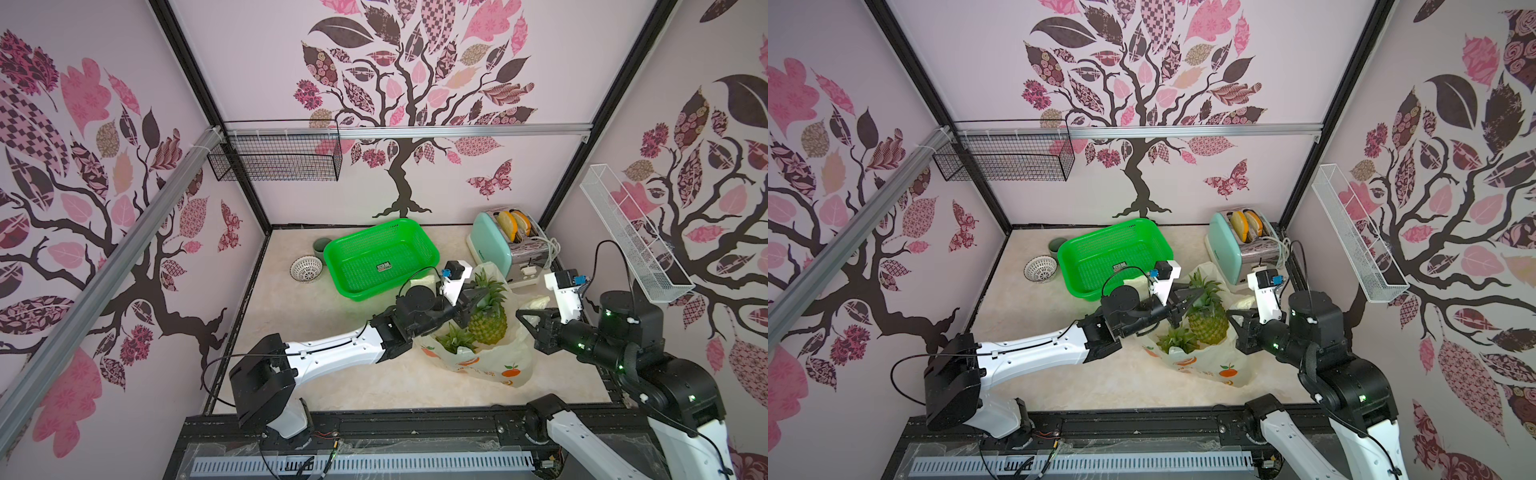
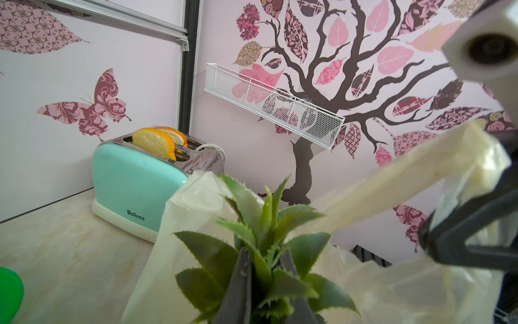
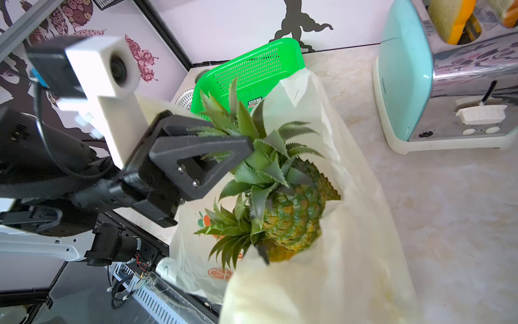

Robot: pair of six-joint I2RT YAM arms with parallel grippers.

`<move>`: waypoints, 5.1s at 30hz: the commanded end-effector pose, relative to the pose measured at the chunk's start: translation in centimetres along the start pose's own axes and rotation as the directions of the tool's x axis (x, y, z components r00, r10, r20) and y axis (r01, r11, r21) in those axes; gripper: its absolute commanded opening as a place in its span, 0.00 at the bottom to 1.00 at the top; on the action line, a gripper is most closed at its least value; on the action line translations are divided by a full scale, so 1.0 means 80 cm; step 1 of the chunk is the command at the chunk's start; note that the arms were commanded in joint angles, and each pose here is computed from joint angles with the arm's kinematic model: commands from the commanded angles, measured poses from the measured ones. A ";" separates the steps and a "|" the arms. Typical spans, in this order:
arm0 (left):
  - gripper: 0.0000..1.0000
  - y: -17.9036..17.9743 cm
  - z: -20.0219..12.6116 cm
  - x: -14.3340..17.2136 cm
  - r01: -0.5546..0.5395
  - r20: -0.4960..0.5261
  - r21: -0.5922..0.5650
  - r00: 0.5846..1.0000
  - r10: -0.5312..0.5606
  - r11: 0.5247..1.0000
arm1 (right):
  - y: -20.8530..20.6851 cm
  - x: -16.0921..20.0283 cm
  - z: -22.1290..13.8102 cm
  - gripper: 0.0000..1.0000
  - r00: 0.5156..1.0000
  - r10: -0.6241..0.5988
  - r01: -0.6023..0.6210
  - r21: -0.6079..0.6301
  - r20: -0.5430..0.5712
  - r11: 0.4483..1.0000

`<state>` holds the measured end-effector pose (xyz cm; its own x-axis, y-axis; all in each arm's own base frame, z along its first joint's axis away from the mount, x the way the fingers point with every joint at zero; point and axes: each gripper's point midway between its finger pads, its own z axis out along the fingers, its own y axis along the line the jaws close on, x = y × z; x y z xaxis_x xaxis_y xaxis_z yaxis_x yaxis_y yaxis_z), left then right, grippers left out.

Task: Place the pineapple into a plastic bag & tie a knot
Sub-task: Place the pineapple in the plastic bag, then adjust the plastic bag at the center of the board, then cross the plastic bag at the center of the board.

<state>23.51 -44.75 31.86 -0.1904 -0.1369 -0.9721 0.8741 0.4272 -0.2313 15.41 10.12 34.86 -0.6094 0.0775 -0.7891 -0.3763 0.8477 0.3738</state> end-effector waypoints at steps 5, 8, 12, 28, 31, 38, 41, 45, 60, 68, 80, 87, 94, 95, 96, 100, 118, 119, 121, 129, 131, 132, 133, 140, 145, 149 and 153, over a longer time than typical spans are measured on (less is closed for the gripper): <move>0.02 -0.011 -0.007 0.007 -0.080 0.055 0.039 0.995 0.078 0.996 | 0.013 -0.018 -0.009 0.00 0.999 -0.027 0.028 -0.030 0.041 0.999; 0.28 -0.008 -0.007 0.021 -0.109 0.027 0.029 0.994 0.108 0.994 | 0.011 -0.016 -0.008 0.00 0.999 -0.027 0.028 -0.027 0.035 0.999; 0.57 -0.011 -0.012 0.025 -0.195 -0.002 0.038 0.981 0.195 0.980 | 0.010 -0.015 -0.006 0.00 0.999 -0.024 0.025 -0.027 0.031 0.999; 0.96 -0.010 -0.116 -0.086 -0.299 -0.152 -0.082 0.947 0.285 0.951 | 0.012 -0.016 -0.002 0.00 1.000 -0.026 0.026 -0.035 0.018 0.999; 0.98 0.029 -0.128 -0.093 -0.300 -0.297 -0.247 0.928 0.222 0.921 | 0.011 -0.014 0.000 0.00 1.000 -0.020 0.021 -0.036 0.017 0.999; 0.98 0.051 -0.124 -0.085 -0.198 -0.504 -0.267 0.863 0.038 0.943 | 0.008 -0.012 -0.001 0.00 1.000 -0.012 0.012 -0.024 0.018 1.000; 0.98 0.038 -0.110 -0.067 -0.156 -0.547 -0.202 0.837 0.020 0.967 | 0.007 -0.012 -0.001 0.00 1.000 -0.007 0.007 -0.020 0.018 1.000; 0.98 0.049 -0.091 -0.046 -0.174 -0.587 -0.215 0.810 0.015 0.961 | 0.007 -0.012 0.000 0.00 1.000 -0.003 0.003 -0.019 0.017 1.000; 0.00 0.072 -0.037 -0.064 -0.130 -0.461 -0.242 0.887 0.004 0.961 | 0.001 -0.013 0.006 0.00 1.000 0.004 -0.004 -0.003 0.028 1.000; 0.00 0.082 -0.091 -0.160 -0.114 -0.137 -0.382 0.988 0.066 0.917 | 0.014 -0.061 0.027 0.00 0.995 -0.032 0.037 -0.044 0.092 0.998; 0.00 0.098 -0.190 -0.241 -0.108 0.017 -0.579 0.989 0.145 0.808 | 0.042 -0.180 0.062 0.00 0.952 -0.137 0.166 -0.088 0.275 0.982; 0.00 0.119 -0.204 -0.171 -0.107 -0.089 -0.616 0.994 0.065 0.780 | 0.039 -0.140 0.096 0.00 0.976 -0.119 0.149 -0.159 0.184 0.976; 0.00 0.113 -0.217 -0.098 -0.005 -0.080 -0.549 0.996 -0.047 0.836 | 0.043 -0.064 0.097 0.00 0.989 -0.144 0.147 -0.259 0.030 0.955; 0.00 0.112 -0.222 -0.093 0.004 -0.078 -0.542 0.995 -0.055 0.840 | 0.043 -0.055 0.097 0.00 0.990 -0.137 0.135 -0.266 0.009 0.954; 0.00 0.111 -0.226 -0.090 0.010 -0.076 -0.542 0.995 -0.060 0.840 | 0.042 -0.050 0.095 0.00 0.991 -0.132 0.128 -0.268 0.002 0.955; 0.00 0.108 -0.235 -0.095 -0.012 -0.077 -0.532 0.996 -0.034 0.847 | 0.041 -0.048 0.084 0.22 0.989 -0.146 0.146 -0.250 0.018 0.957; 0.00 0.101 -0.243 -0.093 -0.133 -0.133 -0.492 0.988 0.077 0.861 | 0.050 -0.092 0.073 0.99 0.744 -0.623 0.660 -0.126 0.240 0.740; 0.00 0.100 -0.244 -0.093 -0.141 -0.134 -0.487 0.987 0.086 0.862 | 0.054 -0.098 0.081 1.00 0.732 -0.632 0.675 -0.143 0.256 0.724; 0.00 0.098 -0.244 -0.091 -0.155 -0.144 -0.477 0.985 0.098 0.865 | 0.065 -0.100 0.093 0.99 0.711 -0.650 0.701 -0.206 0.266 0.682; 0.00 0.097 -0.243 -0.086 -0.184 -0.160 -0.459 0.979 0.123 0.869 | 0.100 -0.080 0.121 0.99 0.658 -0.700 0.723 -0.493 0.278 0.484; 0.00 0.096 -0.242 -0.084 -0.182 -0.161 -0.456 0.980 0.121 0.871 | 0.106 -0.081 0.126 0.99 0.665 -0.688 0.707 -0.541 0.290 0.455; 0.00 0.096 -0.242 -0.084 -0.183 -0.161 -0.453 0.979 0.122 0.873 | 0.109 -0.082 0.130 0.99 0.673 -0.678 0.696 -0.562 0.295 0.447; 0.00 0.095 -0.241 -0.083 -0.181 -0.162 -0.451 0.979 0.119 0.874 | 0.112 -0.082 0.133 0.98 0.680 -0.669 0.687 -0.580 0.302 0.437; 0.00 0.097 -0.240 -0.082 -0.174 -0.162 -0.456 0.981 0.111 0.873 | 0.121 -0.077 0.145 0.75 0.712 -0.621 0.639 -0.669 0.328 0.379; 0.00 0.096 -0.237 -0.082 -0.167 -0.158 -0.453 0.982 0.105 0.876 | 0.119 -0.074 0.154 0.52 0.711 -0.619 0.638 -0.677 0.336 0.366; 0.00 0.095 -0.239 -0.091 -0.167 -0.145 -0.456 0.983 0.112 0.874 | 0.115 -0.068 0.162 0.31 0.712 -0.624 0.631 -0.684 0.323 0.366; 0.00 0.094 -0.243 -0.097 -0.174 -0.134 -0.459 0.983 0.126 0.871 | 0.115 -0.069 0.163 0.00 0.711 -0.622 0.632 -0.686 0.329 0.360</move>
<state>22.99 -23.46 35.23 -0.1735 0.0736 -0.9821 0.5906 0.8058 -0.0440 24.59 24.22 35.94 0.0144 -0.3186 -0.9478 -0.9996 0.0176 -0.0211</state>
